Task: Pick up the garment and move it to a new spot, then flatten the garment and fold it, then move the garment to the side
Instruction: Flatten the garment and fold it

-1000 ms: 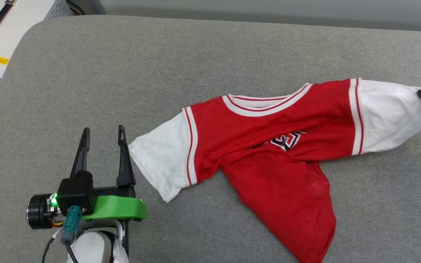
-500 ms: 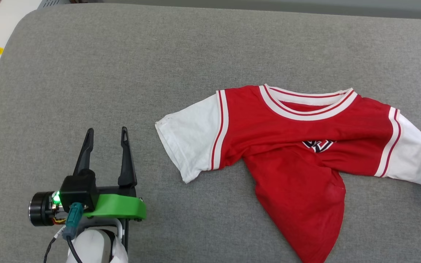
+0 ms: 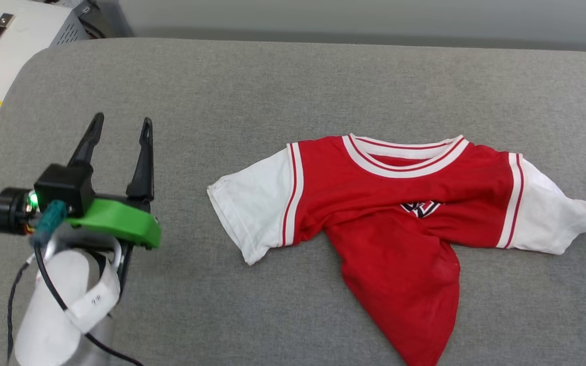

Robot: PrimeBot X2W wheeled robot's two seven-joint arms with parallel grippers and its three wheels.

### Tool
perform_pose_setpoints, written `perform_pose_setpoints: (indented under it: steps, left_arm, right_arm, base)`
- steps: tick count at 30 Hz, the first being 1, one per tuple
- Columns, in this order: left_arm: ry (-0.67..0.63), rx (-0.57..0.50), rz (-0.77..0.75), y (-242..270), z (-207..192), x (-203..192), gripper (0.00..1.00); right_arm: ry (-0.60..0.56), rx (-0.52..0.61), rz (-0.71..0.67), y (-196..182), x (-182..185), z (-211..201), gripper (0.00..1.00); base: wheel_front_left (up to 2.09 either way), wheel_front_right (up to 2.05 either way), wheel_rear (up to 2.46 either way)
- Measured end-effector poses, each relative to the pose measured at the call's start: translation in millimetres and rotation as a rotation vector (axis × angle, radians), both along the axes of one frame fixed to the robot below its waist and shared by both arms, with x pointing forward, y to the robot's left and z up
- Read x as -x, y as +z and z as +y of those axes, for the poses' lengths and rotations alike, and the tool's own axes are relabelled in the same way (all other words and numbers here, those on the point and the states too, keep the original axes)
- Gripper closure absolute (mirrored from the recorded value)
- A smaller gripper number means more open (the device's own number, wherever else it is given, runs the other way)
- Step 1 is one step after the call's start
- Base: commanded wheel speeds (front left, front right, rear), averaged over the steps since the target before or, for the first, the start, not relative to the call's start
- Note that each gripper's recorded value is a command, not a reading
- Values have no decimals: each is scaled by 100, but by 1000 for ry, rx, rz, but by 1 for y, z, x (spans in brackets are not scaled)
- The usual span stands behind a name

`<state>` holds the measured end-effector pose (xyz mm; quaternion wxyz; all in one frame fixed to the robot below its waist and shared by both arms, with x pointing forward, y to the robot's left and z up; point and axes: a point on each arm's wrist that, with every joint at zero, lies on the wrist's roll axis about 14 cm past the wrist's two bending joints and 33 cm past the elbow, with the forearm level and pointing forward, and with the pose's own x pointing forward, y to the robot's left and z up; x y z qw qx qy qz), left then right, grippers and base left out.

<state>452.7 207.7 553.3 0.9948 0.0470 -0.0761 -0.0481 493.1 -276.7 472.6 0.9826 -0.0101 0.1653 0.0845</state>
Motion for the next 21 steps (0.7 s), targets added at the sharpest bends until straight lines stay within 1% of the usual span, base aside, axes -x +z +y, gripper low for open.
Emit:
perform_pose_setpoints:
  steps: [2,4,7,9,10,13,15,17,19,21]
  left_arm:
    - [-44,-13,26,9,-7,-13,0]
    - [-87,-33,108,8,-16,-27,0]
    - [-135,-117,210,8,-26,-42,0]
    - [-179,-99,270,8,-39,-49,0]
    - [-217,-96,329,2,-50,-51,0]
    - [-298,-131,531,-27,-68,-48,0]
    - [-326,-141,650,-44,-72,-45,0]
    - [-349,-194,766,-62,-72,-41,0]
    - [-363,-232,845,-75,-72,-39,0]
    - [-383,-249,927,-90,-74,-37,0]
  right_arm:
    - [7,8,-61,14,0,0,0]
    - [14,8,-109,26,2,2,0]
    - [30,11,-124,28,10,7,0]
    - [39,19,-114,24,16,10,0]
    - [41,22,-106,22,18,10,0]
    - [44,33,-99,20,21,11,0]
    - [46,36,-101,20,21,12,0]
    - [47,33,-95,19,21,16,0]
    - [49,31,-87,16,22,19,0]
    - [46,30,-72,12,22,20,0]
  base:
    - [0,0,0]
    - [0,0,0]
    - [0,0,0]
    - [0,0,0]
    - [0,0,0]
    - [0,0,0]
    - [0,0,0]
    - [0,0,0]
    - [0,0,0]
    - [0,0,0]
